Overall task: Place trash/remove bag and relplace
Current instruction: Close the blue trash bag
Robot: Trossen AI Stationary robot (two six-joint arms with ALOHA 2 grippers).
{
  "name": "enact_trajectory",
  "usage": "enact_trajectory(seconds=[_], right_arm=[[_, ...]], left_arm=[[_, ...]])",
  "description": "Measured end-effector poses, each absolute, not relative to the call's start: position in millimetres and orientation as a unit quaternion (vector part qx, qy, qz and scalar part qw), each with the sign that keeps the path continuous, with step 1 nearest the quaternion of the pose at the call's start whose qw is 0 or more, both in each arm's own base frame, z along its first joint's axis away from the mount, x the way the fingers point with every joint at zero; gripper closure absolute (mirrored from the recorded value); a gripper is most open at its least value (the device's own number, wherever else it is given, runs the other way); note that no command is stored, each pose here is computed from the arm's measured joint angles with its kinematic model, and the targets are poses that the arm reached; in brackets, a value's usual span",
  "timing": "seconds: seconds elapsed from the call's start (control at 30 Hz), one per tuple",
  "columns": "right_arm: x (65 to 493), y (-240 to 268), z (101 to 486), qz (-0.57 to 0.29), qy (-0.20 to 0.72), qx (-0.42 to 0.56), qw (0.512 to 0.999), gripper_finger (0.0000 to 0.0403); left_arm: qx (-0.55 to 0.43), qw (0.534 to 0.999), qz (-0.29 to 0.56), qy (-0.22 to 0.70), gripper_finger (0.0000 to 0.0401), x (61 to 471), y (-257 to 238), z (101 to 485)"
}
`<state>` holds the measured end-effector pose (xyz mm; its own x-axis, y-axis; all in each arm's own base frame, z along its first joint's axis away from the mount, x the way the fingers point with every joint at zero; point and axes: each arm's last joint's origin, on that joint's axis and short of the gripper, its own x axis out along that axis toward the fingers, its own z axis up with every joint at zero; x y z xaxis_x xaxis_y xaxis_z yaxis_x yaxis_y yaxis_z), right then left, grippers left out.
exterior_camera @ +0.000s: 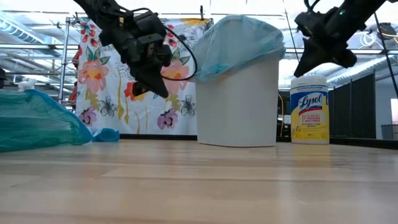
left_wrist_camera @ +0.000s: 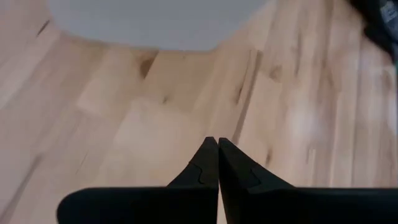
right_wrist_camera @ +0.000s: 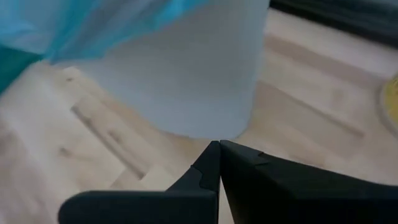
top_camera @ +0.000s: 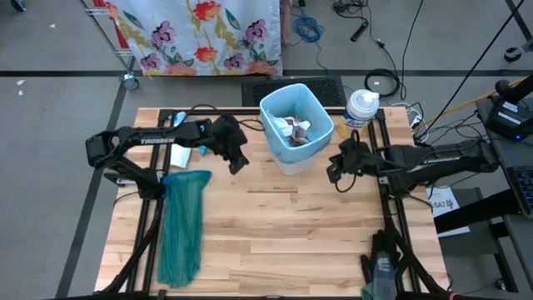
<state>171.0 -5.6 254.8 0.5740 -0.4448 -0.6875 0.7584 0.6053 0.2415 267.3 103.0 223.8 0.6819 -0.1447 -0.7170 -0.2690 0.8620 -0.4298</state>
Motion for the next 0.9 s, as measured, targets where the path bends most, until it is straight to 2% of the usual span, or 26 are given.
enact_trajectory(seconds=[0.2,0.33,0.63,0.9], right_arm=[[170.4,-21.3,255.1,-0.372,0.306,0.225,0.847,0.0403],[169.7,-27.0,253.9,-0.346,0.334,0.215,0.850,0.0403],[154.6,-38.7,224.6,-0.306,0.379,0.183,0.854,0.0403],[139.8,-41.4,212.0,-0.296,0.370,0.155,0.867,0.0403]], left_arm=[[-0.289,0.851,0.058,0.434,0.0401,258.3,102.4,220.2],[-0.325,0.834,0.078,0.439,0.0401,249.0,95.5,229.2],[-0.386,0.842,0.170,0.335,0.0401,243.6,61.5,268.8],[-0.443,0.813,0.248,0.286,0.0401,247.6,20.2,273.4]])
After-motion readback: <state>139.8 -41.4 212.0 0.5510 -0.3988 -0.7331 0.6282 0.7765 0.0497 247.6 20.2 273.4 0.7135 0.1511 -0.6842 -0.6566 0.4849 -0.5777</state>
